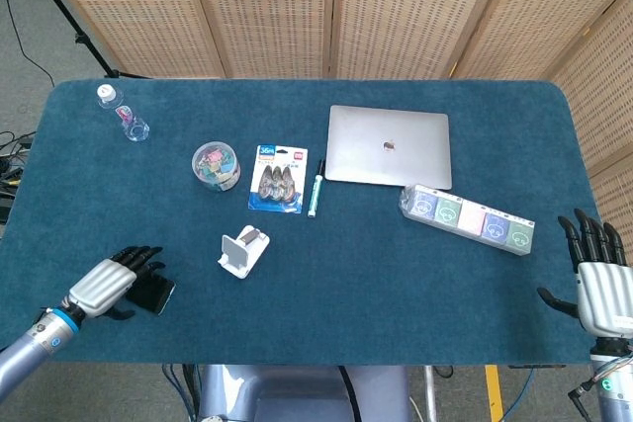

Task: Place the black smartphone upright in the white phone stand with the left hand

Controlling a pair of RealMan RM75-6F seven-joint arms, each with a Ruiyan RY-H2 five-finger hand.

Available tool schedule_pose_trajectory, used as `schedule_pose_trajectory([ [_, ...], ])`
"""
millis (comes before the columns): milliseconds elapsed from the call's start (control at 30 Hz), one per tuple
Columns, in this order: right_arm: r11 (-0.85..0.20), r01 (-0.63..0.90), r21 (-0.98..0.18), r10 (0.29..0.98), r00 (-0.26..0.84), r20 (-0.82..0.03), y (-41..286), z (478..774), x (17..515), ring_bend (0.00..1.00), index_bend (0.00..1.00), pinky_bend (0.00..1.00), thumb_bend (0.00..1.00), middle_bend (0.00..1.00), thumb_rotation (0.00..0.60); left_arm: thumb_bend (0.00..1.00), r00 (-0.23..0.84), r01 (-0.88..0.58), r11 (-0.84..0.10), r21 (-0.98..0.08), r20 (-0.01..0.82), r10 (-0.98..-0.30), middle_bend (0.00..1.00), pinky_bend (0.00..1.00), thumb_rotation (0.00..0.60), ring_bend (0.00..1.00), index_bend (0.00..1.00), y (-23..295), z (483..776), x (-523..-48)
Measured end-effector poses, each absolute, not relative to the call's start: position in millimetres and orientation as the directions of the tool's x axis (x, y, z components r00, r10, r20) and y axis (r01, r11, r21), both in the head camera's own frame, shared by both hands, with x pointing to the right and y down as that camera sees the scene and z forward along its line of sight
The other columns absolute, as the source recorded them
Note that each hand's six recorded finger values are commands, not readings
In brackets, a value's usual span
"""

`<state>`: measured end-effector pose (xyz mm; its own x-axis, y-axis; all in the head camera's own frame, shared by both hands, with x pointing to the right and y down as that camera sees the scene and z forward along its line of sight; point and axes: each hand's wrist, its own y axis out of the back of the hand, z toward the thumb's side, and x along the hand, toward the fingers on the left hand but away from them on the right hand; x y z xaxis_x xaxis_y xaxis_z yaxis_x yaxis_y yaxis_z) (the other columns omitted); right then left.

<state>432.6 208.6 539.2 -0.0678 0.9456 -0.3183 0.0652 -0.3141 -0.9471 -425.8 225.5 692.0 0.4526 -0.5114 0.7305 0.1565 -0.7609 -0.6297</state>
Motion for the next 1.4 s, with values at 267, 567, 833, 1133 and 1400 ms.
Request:
schedule_pose_trajectory([
  [267, -0.316, 0.066, -0.947, 0.945, -0.069, -0.32, 208.7, 539.4, 433.0, 0.0, 0.0, 0.0, 0.0, 0.0, 0.6, 0.16, 0.433, 0.155, -0.792, -0.59, 0.761, -0.482, 0.04, 0.13, 0.6, 0.04, 0.19, 226.6, 694.2, -425.4],
  [567, -0.321, 0.065, -0.945, 0.943, -0.065, -0.326, 209.6, 540.6, 431.8, 0.0, 0.0, 0.0, 0.0, 0.0, 0.6, 0.15, 0.413, 0.149, -0.768, -0.623, 0.745, -0.524, 0.04, 0.19, 0.6, 0.08, 0.2, 222.8, 695.3, -424.4],
  [833, -0.326, 0.068, -0.943, 0.941, -0.07, -0.33, 209.4, 541.7, 432.3, 0.0, 0.0, 0.0, 0.0, 0.0, 0.6, 0.15, 0.415, 0.164, -0.788, -0.593, 0.766, -0.49, 0.05, 0.21, 0.6, 0.09, 0.22, 226.1, 701.0, -417.6],
  [1133, -0.331, 0.075, -0.941, 0.939, -0.07, -0.336, 209.1, 542.4, 432.4, 0.0, 0.0, 0.0, 0.0, 0.0, 0.6, 0.16, 0.41, 0.172, -0.775, -0.608, 0.759, -0.505, 0.33, 0.41, 0.6, 0.32, 0.51, 225.9, 702.1, -416.1],
  [1400, -0.332, 0.076, -0.94, 0.939, -0.069, -0.337, 209.3, 542.6, 431.4, 0.0, 0.0, 0.0, 0.0, 0.0, 0.6, 0.18, 0.425, 0.134, -0.735, -0.665, 0.708, -0.563, 0.41, 0.47, 0.6, 0.38, 0.56, 222.0, 695.2, -415.6],
])
